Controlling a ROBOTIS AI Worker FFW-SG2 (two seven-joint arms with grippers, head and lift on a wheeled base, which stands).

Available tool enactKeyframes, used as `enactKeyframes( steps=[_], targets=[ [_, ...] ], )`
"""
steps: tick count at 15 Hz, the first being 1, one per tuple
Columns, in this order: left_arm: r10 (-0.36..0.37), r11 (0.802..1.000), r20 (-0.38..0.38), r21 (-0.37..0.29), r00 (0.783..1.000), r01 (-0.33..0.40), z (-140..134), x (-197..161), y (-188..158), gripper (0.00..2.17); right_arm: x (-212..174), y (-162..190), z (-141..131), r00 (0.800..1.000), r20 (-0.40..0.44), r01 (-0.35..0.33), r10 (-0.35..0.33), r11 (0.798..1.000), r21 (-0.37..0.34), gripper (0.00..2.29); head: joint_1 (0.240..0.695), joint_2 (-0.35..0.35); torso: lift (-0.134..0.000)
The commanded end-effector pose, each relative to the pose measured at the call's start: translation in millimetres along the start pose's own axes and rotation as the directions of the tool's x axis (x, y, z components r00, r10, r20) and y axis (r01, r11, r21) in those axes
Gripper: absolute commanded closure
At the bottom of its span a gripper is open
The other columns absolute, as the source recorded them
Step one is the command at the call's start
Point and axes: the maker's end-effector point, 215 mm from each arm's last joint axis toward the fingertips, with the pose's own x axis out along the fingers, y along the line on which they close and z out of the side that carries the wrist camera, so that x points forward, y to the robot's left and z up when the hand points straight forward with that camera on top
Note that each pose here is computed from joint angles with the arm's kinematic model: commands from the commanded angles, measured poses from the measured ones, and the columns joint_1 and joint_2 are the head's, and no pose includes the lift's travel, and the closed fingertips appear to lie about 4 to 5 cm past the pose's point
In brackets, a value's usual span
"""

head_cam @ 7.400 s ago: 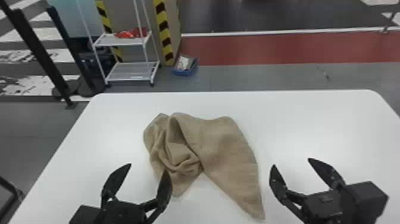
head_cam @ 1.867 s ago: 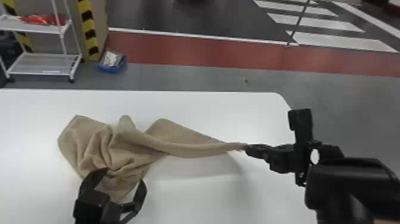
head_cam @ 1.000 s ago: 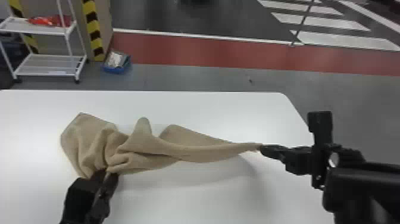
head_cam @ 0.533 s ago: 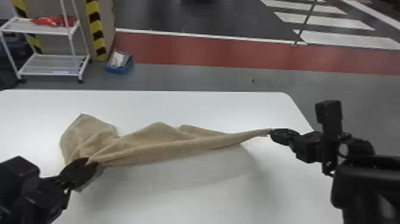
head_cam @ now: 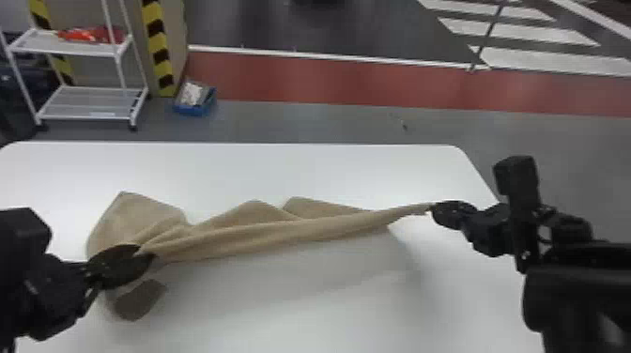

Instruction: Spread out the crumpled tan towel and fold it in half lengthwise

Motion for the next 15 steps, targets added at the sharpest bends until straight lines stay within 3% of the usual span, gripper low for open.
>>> enactKeyframes(
  steps=[1, 4, 7, 10, 13, 14, 15],
  targets=[
    [0.037, 0.999, -0.003, 0.038, 0.999, -0.037, 13, 6, 10, 2.15, 1, -6, 3, 1.000, 0.001, 0.015, -0.015, 1.000, 0.000, 1.05, 0.695, -0.141, -0.124],
    [0.167, 0.978, 0.034, 0.124, 0.985, -0.170, 61, -31, 41, 2.15, -7, -18, -3, 0.999, -0.011, 0.036, -0.036, 0.999, 0.019, 1.05, 0.695, -0.139, -0.124],
    [0.195, 0.968, 0.092, 0.142, 0.977, -0.207, 91, -4, 21, 2.15, -10, -25, -5, 0.999, -0.012, 0.049, -0.049, 0.999, 0.023, 1.05, 0.695, -0.140, -0.124],
    [0.179, 0.969, 0.086, 0.159, 0.980, -0.190, 98, 54, -3, 2.15, -10, -24, -7, 0.999, -0.017, 0.050, -0.049, 0.998, 0.029, 1.05, 0.695, -0.170, -0.124],
    [0.157, 0.965, 0.018, 0.208, 0.987, -0.157, 78, 72, -23, 2.13, -16, -30, -15, 0.998, -0.022, 0.063, -0.063, 0.997, 0.032, 1.05, 0.695, -0.225, -0.124],
    [0.149, 0.967, 0.005, 0.207, 0.989, -0.146, 71, 72, -26, 1.83, -18, -34, -16, 0.998, -0.017, 0.069, -0.068, 0.997, 0.040, 1.04, 0.695, -0.245, -0.124],
    [0.149, 0.969, -0.003, 0.198, 0.989, -0.145, 63, 73, -31, 0.87, -21, -39, -17, 0.997, -0.013, 0.078, -0.078, 0.996, 0.043, 0.95, 0.695, -0.245, -0.124]
  ],
)
